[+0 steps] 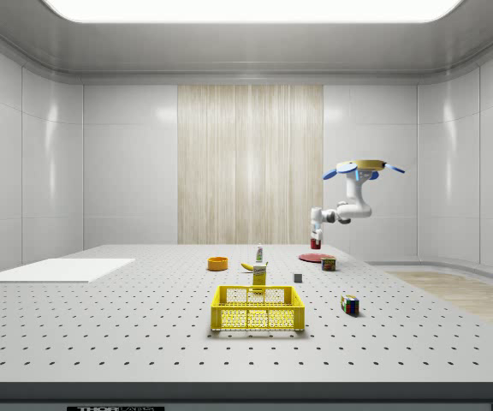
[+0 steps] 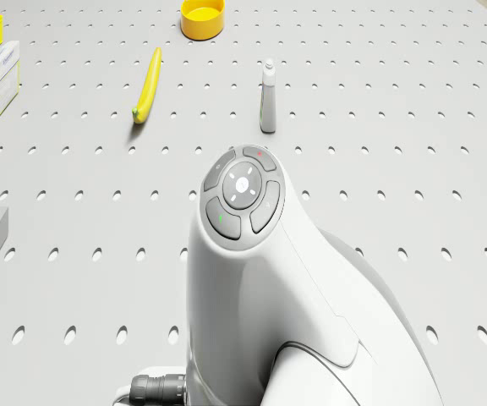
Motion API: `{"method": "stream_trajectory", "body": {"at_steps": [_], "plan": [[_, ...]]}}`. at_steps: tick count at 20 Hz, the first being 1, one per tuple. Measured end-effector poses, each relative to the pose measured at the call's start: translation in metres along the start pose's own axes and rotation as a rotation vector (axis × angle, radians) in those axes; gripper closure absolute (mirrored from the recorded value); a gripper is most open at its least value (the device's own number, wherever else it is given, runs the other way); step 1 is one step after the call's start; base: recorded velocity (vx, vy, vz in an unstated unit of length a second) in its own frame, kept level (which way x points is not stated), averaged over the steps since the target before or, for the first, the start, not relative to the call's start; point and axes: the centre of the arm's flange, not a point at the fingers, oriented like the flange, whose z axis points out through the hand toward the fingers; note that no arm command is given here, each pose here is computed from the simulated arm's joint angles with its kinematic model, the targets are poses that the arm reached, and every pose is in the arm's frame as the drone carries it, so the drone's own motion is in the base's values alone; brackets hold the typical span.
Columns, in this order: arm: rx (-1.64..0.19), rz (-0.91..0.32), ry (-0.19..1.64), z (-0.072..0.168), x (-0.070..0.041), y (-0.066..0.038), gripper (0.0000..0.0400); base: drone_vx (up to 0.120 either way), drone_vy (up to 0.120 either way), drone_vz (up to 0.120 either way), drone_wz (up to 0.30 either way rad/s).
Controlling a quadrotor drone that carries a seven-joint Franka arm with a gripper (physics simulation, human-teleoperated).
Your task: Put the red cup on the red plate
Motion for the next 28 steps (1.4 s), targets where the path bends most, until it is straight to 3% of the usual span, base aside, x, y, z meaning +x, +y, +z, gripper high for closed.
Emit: {"method": "stream_trajectory", "body": {"at_steps": [7,12,19,28], "plan": [[0.000,0.000,0.000,0.000,0.000,0.000,0.0300,-0.006,-0.120,-0.034,0.000],[0.000,0.000,0.000,0.000,0.000,0.000,0.0300,-0.112,-0.120,0.000,0.000],[0.000,0.000,0.000,0.000,0.000,0.000,0.0300,-0.029,-0.120,0.000,0.000],[0.000,0.000,0.000,0.026,0.000,0.000,0.0300,0.000,0.000,0.000,0.000]]}}
